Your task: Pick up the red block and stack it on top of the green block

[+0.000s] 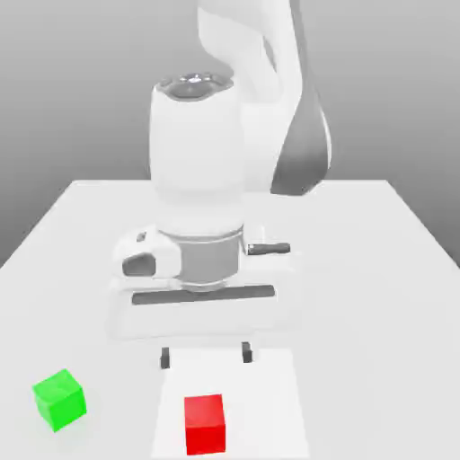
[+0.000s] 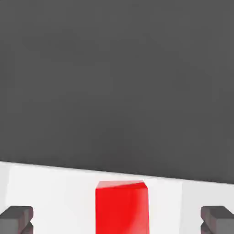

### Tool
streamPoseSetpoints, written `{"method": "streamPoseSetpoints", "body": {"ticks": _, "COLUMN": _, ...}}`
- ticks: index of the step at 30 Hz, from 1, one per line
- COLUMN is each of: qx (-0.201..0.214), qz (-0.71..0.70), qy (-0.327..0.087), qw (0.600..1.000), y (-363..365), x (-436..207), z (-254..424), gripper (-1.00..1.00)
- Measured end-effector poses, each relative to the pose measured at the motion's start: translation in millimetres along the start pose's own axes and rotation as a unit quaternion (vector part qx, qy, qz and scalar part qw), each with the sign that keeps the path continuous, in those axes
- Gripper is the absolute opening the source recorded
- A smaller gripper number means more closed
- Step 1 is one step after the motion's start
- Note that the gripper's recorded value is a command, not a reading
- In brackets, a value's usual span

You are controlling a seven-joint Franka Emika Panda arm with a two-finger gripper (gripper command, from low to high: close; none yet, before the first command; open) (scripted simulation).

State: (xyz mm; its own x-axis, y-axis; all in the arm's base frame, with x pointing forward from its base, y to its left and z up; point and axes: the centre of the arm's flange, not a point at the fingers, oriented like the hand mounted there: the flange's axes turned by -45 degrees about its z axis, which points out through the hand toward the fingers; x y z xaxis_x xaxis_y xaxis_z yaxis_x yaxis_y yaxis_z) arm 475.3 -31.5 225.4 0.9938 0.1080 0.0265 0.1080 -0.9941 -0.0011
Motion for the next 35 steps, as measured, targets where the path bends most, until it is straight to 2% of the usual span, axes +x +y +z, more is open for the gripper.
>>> {"method": "streamPoseSetpoints", "body": {"ticks": 5, "qx": -0.001, "qz": -0.002, "qy": -0.013, "qw": 1.0, "y": 0.9, "x": -5.7, "z": 68.0, "gripper": 0.0}}
{"method": "streamPoseSetpoints", "body": {"ticks": 6, "qx": -0.001, "qz": -0.002, "qy": -0.013, "qw": 1.0, "y": 0.9, "x": -6.6, "z": 76.6, "gripper": -1.0}}
{"method": "streamPoseSetpoints", "body": {"ticks": 13, "qx": -0.001, "qz": -0.002, "qy": -0.013, "qw": 1.0, "y": 0.7, "x": -6.6, "z": 76.6, "gripper": -1.0}}
{"method": "streamPoseSetpoints", "body": {"ticks": 18, "qx": 0.0, "qz": 0.0, "qy": -0.013, "qw": 1.0, "y": 3.7, "x": -5.7, "z": 22.2, "gripper": -1.0}}
{"method": "streamPoseSetpoints", "body": {"ticks": 26, "qx": -0.003, "qz": 0.169, "qy": -0.014, "qw": 0.986, "y": 176.4, "x": -65.6, "z": -18.5, "gripper": -1.0}}
{"method": "streamPoseSetpoints", "body": {"ticks": 31, "qx": -0.003, "qz": 0.194, "qy": -0.012, "qw": 0.981, "y": 200.4, "x": -80.3, "z": 27.6, "gripper": -1.0}}
{"method": "streamPoseSetpoints", "body": {"ticks": 32, "qx": -0.003, "qz": 0.194, "qy": -0.013, "qw": 0.981, "y": 200.7, "x": -81.4, "z": 36.7, "gripper": 1.0}}
{"method": "streamPoseSetpoints", "body": {"ticks": 35, "qx": -0.003, "qz": 0.194, "qy": -0.013, "qw": 0.981, "y": 200.7, "x": -81.4, "z": 36.7, "gripper": 1.0}}
